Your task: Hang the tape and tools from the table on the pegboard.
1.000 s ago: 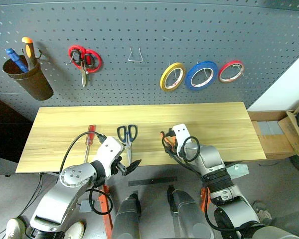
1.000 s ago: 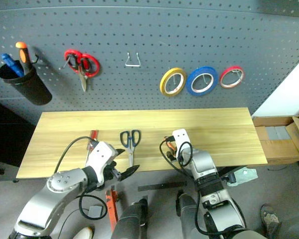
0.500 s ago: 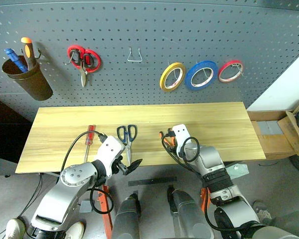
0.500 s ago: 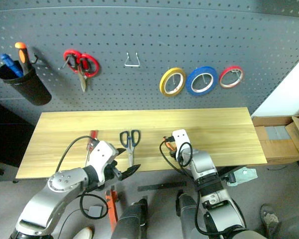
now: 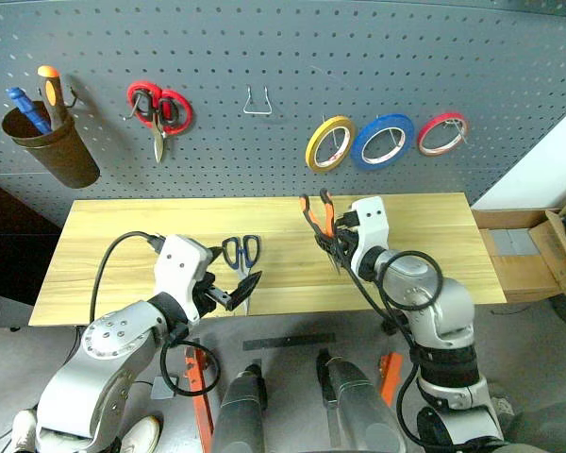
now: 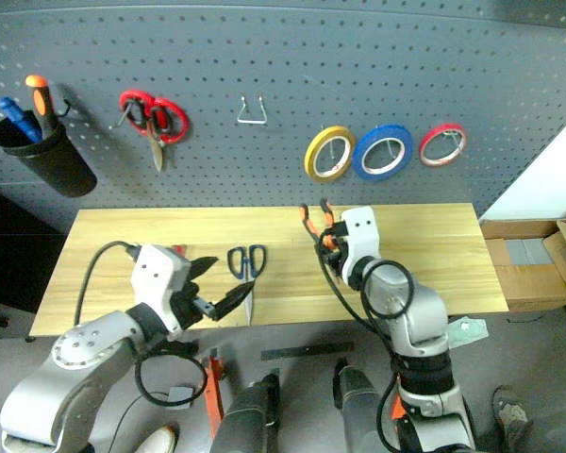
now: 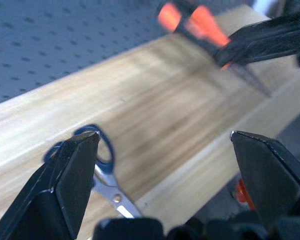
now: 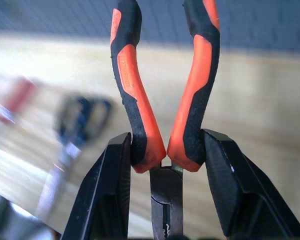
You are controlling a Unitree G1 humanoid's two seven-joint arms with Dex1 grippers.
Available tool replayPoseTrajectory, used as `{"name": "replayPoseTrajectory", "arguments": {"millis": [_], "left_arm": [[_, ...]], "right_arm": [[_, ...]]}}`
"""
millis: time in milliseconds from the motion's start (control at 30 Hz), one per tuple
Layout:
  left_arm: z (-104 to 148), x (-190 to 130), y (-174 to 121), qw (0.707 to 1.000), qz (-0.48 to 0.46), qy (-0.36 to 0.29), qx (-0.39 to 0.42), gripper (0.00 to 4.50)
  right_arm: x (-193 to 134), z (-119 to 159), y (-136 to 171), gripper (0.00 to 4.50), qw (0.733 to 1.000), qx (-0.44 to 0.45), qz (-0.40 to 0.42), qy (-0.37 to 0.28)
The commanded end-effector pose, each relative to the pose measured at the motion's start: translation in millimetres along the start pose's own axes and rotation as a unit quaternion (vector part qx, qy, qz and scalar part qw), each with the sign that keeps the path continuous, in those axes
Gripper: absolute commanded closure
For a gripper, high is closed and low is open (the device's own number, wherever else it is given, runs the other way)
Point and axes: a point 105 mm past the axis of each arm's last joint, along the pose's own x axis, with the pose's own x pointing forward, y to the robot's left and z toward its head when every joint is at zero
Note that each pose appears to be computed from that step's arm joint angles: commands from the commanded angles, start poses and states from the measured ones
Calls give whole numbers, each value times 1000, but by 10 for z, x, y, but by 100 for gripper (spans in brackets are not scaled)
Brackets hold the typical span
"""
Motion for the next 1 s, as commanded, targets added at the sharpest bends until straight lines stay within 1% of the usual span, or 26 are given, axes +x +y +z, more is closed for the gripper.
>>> {"name": "replayPoseTrajectory", "arguments": {"millis": [33,133,200,300,400,467,700,1000], "left_arm": [[324,-16,5,998,24,-57,10,0],[551,81,72,994,48,-95,15,0],[605,104,90,993,53,-101,17,0],[686,137,172,991,67,-114,19,0],[776,166,216,988,77,-132,17,0],[837,184,248,986,86,-145,15,0],[964,278,453,977,128,-167,22,0],[1021,370,604,972,144,-181,37,0]], "right_arm": [[-84,457,354,277,992,-11,64,-104],[-3,875,601,277,975,-45,100,-195],[29,1001,661,277,967,-60,107,-223],[102,1347,792,277,945,-85,115,-295],[180,1567,841,277,928,-104,109,-341],[234,1690,817,277,920,-101,96,-366],[382,1999,853,277,893,-115,73,-430],[478,2223,945,277,870,-125,65,-473]]}}
